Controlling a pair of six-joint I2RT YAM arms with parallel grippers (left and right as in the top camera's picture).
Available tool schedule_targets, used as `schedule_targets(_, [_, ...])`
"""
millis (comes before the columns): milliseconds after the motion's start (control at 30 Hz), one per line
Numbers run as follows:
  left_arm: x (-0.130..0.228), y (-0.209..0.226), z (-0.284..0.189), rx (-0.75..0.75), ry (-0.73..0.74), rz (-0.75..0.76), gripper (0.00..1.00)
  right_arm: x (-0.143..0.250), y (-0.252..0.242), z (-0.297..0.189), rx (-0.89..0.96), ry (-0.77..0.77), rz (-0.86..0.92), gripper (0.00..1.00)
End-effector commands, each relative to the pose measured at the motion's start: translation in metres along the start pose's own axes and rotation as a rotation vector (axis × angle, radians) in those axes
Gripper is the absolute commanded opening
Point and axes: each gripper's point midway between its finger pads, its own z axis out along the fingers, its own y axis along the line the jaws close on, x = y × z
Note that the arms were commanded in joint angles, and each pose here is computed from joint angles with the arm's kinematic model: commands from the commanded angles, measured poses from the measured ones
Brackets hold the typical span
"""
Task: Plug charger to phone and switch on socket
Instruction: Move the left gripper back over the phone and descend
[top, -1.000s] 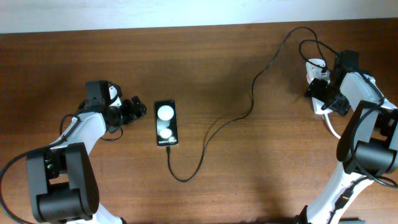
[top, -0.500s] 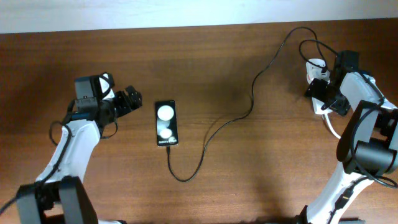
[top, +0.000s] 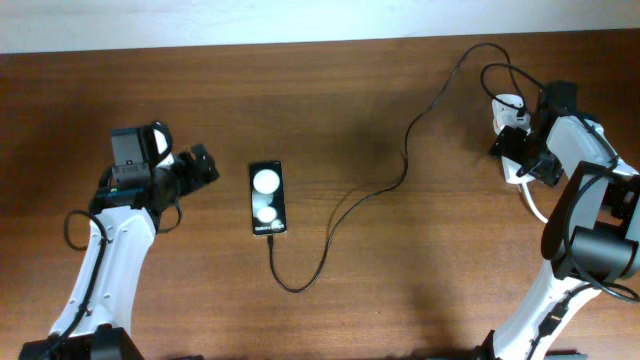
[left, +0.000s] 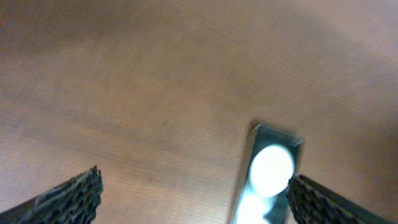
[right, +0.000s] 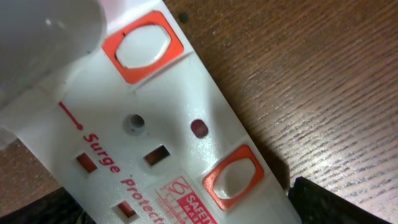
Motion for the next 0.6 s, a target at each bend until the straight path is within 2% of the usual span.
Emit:
schedule_targets(0, [0.019,0.021,-0.009,-0.113,0.059,-0.015,0.99,0.016,-0.003,0.015,0.020,0.054,-0.017,0.99])
schedule_targets(133, [0.021,0.023,-0.008,-0.121,0.062,-0.015,0.99,0.016,-0.003,0.015,0.020,0.054,-0.017,0.99])
schedule_targets(267, [0.040,0.016,0.008,-0.100,0.069,0.022,0.99,0.016,-0.003,0.015,0.020,0.055,-0.017,0.99])
schedule_targets(567, [0.098,-0.032,0.052,0.080,-0.059,0.229,0.99,0.016,-0.003,0.015,0.020,0.054,-0.017,0.99])
